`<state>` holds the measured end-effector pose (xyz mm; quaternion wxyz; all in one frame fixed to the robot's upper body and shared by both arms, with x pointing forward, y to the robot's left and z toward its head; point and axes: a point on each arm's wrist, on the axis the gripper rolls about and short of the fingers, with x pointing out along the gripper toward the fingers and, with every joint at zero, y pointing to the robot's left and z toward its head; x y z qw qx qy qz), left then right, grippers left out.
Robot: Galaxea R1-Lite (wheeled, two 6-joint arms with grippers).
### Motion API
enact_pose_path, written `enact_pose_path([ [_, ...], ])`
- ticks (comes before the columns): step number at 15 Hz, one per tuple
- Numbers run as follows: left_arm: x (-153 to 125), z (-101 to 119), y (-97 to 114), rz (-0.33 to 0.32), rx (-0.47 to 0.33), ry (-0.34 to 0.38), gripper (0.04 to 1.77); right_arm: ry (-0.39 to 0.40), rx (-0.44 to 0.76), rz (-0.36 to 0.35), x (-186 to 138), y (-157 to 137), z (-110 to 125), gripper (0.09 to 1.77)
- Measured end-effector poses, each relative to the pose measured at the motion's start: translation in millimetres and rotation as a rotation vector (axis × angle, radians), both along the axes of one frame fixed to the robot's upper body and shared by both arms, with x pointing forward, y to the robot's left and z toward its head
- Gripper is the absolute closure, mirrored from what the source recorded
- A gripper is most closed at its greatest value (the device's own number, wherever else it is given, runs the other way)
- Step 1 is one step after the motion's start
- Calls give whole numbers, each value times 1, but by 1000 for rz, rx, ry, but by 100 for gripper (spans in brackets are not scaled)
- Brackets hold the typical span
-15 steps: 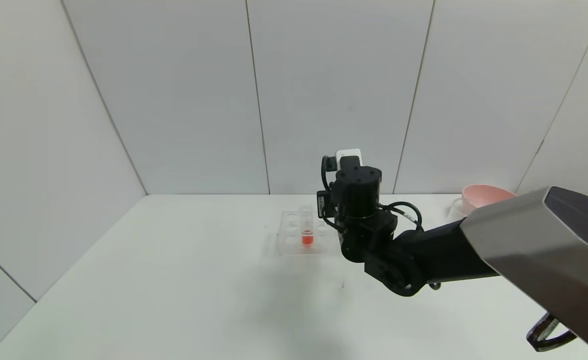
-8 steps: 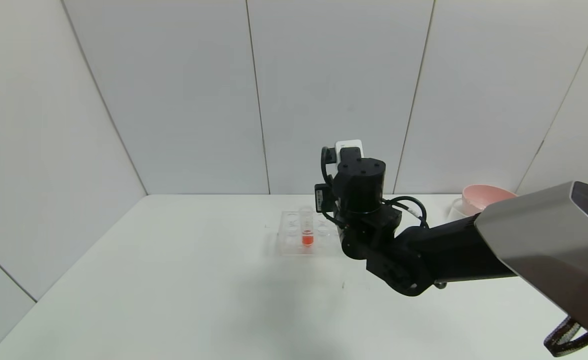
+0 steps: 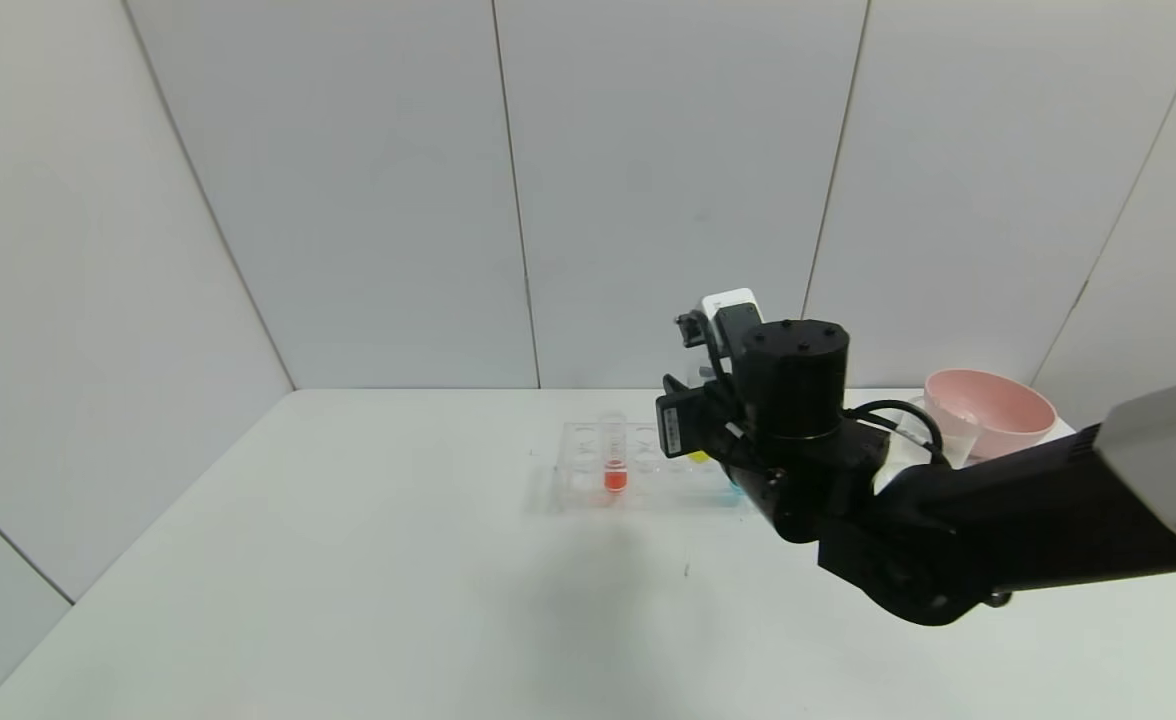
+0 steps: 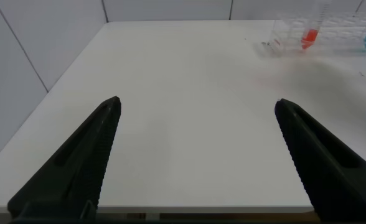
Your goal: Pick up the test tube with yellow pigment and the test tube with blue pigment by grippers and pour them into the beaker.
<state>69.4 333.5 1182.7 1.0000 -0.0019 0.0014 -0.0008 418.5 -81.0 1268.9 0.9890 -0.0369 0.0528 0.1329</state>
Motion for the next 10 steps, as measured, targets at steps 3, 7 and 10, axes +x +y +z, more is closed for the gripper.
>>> enact_pose_path([
  [3, 0, 0, 0, 0, 0, 0, 5, 43, 1, 142, -17, -37, 7, 126],
  [7, 0, 0, 0, 0, 0, 0, 5, 87, 2, 312, -27, -100, 17, 126],
  [10, 0, 0, 0, 0, 0, 0, 5, 184, 8, 429, -34, -148, 20, 126],
])
